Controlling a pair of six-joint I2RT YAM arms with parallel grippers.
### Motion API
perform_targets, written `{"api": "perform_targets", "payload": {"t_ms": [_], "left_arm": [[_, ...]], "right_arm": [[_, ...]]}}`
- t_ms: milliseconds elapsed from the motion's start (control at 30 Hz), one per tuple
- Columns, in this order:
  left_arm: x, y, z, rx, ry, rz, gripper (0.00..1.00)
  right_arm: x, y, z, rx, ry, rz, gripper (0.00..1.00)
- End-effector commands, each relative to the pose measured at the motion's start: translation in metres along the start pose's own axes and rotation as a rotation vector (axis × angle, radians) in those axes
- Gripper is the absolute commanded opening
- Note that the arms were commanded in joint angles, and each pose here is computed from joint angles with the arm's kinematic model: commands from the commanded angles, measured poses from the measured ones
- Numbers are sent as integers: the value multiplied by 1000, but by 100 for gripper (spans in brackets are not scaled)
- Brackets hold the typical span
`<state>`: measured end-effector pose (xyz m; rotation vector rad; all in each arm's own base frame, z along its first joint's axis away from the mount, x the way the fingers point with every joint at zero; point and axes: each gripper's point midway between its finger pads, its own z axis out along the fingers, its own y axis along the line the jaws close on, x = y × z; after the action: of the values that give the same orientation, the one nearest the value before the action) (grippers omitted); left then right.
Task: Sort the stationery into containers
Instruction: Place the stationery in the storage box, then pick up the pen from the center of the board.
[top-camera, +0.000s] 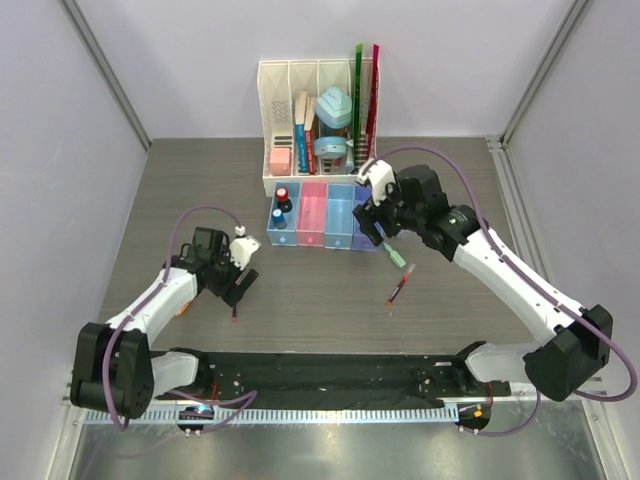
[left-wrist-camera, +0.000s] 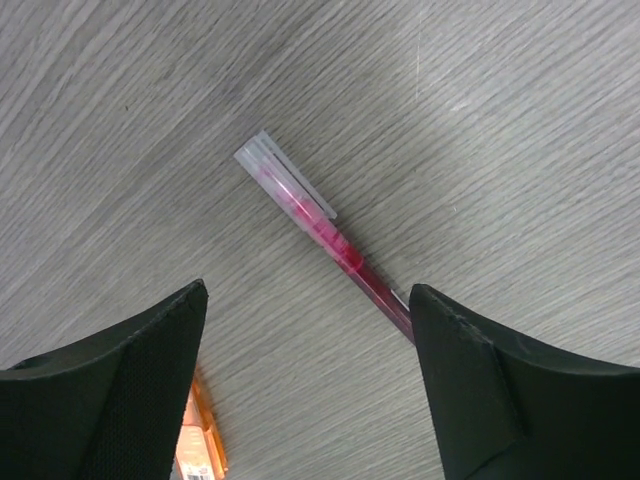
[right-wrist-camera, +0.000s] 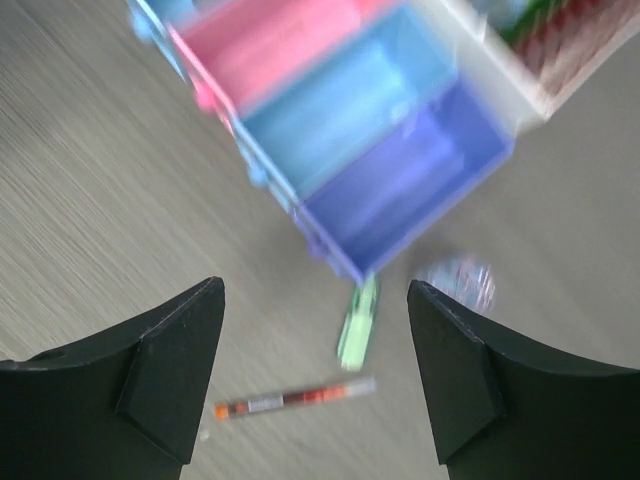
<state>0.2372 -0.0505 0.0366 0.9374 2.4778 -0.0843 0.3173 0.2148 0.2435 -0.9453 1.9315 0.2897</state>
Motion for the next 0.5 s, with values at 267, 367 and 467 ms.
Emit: {"api": "perform_targets", "payload": {"t_ms": [267, 367, 467], "left_arm": [[-37, 12, 11, 46, -25, 0, 57], [-37, 11, 15, 63, 0, 4, 56], [-39, 11, 18, 65, 12, 12, 56]], "right_arm": [[145, 20, 9, -52, 276, 228, 77], [154, 19, 9, -20, 291, 280, 75], [154, 8, 8, 38, 290, 347, 75]]}}
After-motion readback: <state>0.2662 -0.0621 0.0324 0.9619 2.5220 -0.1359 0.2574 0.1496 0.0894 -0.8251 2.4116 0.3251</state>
